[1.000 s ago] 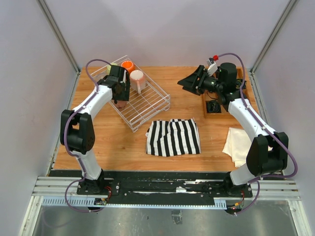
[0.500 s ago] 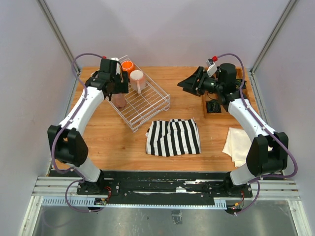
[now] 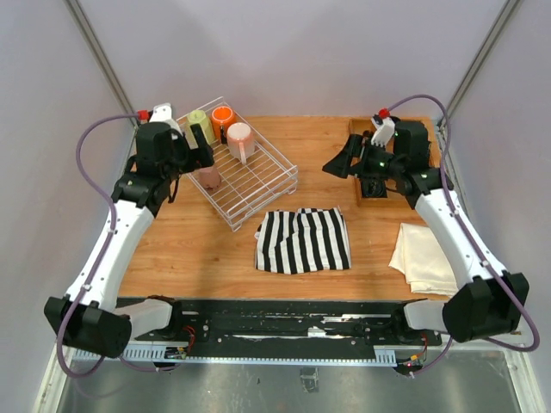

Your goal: Load the cups into the dish rack

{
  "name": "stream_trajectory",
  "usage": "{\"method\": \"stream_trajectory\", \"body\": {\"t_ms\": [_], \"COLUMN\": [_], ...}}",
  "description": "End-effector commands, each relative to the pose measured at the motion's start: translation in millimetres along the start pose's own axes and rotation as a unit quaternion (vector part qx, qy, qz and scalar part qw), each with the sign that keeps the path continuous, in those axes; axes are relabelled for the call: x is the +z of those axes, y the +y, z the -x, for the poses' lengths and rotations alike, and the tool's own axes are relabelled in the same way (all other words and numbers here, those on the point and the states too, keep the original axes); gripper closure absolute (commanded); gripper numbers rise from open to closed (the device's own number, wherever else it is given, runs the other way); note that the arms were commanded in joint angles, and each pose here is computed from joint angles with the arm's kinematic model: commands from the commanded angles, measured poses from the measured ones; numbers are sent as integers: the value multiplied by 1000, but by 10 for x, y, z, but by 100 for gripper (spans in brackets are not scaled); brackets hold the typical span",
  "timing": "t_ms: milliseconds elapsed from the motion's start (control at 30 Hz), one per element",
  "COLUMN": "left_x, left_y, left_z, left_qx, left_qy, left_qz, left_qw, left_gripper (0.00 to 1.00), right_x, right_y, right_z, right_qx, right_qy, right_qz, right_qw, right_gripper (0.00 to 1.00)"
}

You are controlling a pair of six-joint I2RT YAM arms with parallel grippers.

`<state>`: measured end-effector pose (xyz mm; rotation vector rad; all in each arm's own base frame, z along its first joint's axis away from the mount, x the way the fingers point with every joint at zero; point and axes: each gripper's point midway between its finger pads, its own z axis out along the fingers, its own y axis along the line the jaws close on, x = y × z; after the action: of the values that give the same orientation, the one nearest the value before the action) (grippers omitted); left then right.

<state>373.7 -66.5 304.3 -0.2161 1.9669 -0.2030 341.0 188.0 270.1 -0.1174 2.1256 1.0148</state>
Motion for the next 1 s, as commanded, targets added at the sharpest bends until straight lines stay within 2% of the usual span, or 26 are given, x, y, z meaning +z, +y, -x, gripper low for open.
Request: {"method": "stream_trajectory", "body": {"t_ms": [0,67,133,267,400,500,600,700,767,967], "left_x": [-201,-244,-220,-99,0,43,62,26,-11,39], "left_y": [-40,24,202,231,356,569,732,949,992,1203], "left_z": [54,-63,-233,-492,-601,-706,-925,-1043,-1070,-1391], "left_qx": [-39,-32,-38,-23,-29,-35,27,43,47,58], "left_qy": [-49,-49,-41,-40,-68,-73,-84,-147,-193,-231], "left_qz": [-35,-31,7,-26,-8,44,57,85,75,84], "left_qw": [997,998,998,999,997,996,995,985,977,968], "left_gripper": [0,0,0,0,0,0,0,0,0,0], "right_x": [-369,-493,-580,-583,-586,-618,-638,-671,-700,-791], "right_y": [-375,-500,-558,-468,-455,-485,-470,-486,-502,-517], "right_z": [-8,-15,-6,-38,-97,-134,-161,-203,-240,-309], "right_qx": [-87,-98,-96,-94,-94,-89,-88,-90,-91,-105], "right_qy": [-9,-12,-19,-21,-9,-6,-6,-4,-1,-7], "right_qz": [-130,-175,-198,-173,-160,-161,-154,-155,-158,-165], "right_qw": [988,980,975,980,983,983,984,984,983,981], "right_gripper": [1,2,2,1,2,2,2,2,2,1]}}
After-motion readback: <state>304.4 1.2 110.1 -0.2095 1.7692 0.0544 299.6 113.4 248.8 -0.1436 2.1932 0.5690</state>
